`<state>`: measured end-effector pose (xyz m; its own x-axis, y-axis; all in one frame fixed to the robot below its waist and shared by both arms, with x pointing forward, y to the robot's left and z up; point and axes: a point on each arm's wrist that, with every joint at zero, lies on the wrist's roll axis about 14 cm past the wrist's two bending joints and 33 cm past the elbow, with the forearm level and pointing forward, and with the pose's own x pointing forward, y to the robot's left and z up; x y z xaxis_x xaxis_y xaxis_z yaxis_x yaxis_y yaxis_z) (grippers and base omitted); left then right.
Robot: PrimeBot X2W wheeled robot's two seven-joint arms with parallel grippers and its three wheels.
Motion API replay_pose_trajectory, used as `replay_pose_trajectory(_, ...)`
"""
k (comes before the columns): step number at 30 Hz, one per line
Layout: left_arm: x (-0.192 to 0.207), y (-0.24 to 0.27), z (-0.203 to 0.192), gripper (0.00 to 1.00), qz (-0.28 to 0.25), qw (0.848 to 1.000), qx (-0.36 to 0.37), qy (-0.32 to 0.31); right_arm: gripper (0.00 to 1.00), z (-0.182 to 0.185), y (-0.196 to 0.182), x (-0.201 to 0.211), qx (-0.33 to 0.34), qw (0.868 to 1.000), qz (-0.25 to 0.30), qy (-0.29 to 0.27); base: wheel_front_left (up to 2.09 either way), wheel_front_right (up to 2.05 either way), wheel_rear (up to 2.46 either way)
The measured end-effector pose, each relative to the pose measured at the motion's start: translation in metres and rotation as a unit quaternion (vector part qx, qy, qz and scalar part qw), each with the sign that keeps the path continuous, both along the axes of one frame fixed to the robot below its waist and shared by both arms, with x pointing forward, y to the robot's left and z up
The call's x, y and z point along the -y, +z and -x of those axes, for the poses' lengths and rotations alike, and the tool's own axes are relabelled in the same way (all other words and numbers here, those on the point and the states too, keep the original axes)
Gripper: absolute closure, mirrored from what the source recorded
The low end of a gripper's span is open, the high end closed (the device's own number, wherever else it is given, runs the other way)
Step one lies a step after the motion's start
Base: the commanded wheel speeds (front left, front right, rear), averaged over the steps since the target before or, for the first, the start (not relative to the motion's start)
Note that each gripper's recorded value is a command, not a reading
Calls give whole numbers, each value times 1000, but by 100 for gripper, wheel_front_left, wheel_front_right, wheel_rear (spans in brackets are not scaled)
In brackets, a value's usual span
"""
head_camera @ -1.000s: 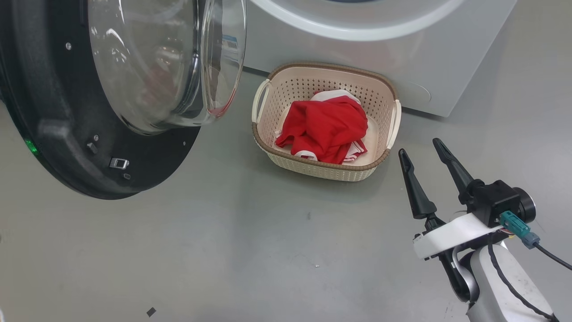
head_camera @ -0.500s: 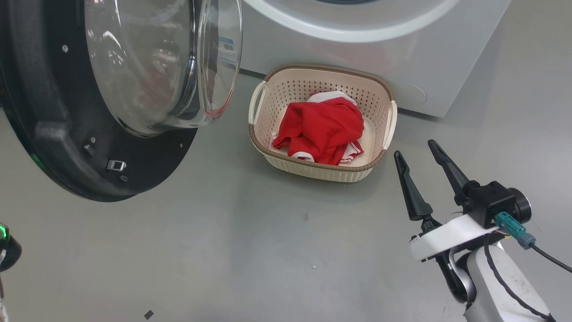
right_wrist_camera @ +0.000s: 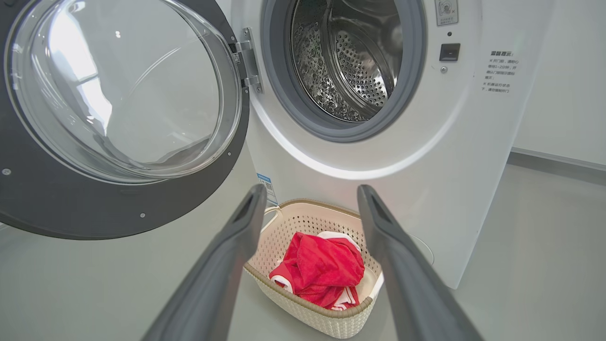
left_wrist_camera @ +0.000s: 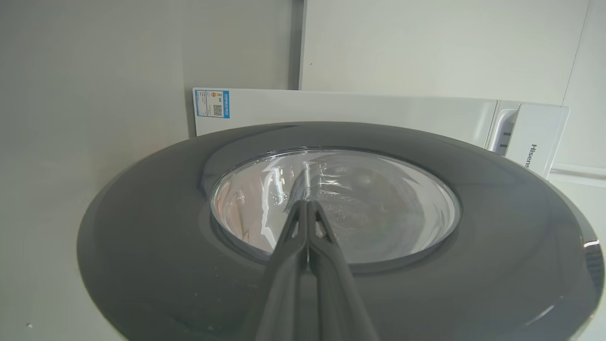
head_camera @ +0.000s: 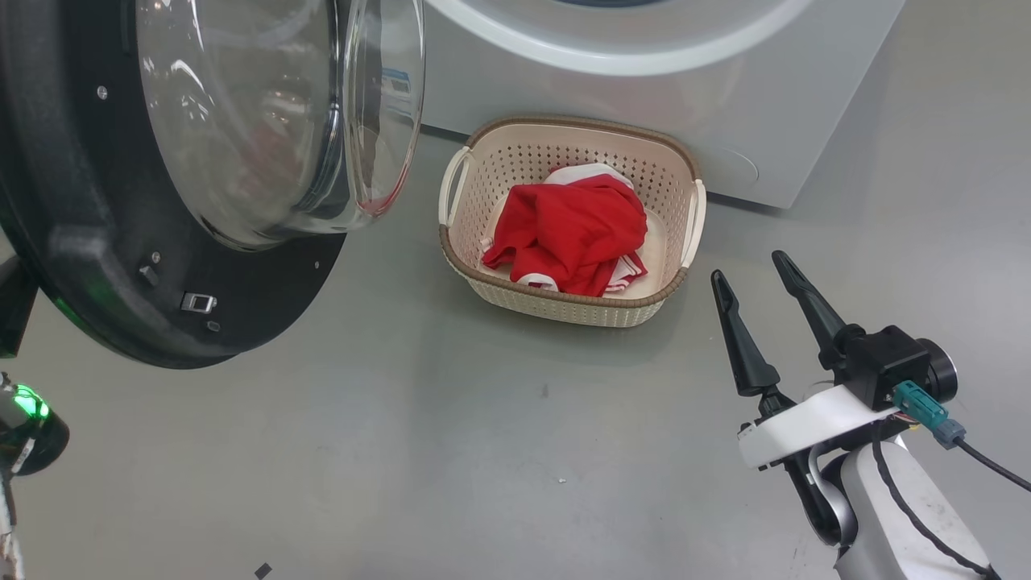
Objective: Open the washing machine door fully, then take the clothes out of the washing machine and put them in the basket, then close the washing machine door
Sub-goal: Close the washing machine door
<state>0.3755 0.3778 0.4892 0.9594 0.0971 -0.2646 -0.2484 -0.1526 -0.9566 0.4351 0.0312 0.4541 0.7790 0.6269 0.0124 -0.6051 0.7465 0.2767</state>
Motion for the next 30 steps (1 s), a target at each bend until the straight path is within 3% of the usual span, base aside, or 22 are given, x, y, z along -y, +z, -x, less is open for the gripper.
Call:
replay_pose_trajectory(17,37,27,-24,100,-4,994,49,-96,0,-4,5,8,6,1000,0,-14,0,0,0)
replay_pose_trajectory(30,107,38,-34,100,0,971,83,-226,0,-7,11,29,12,999,2,-46,0,0,0)
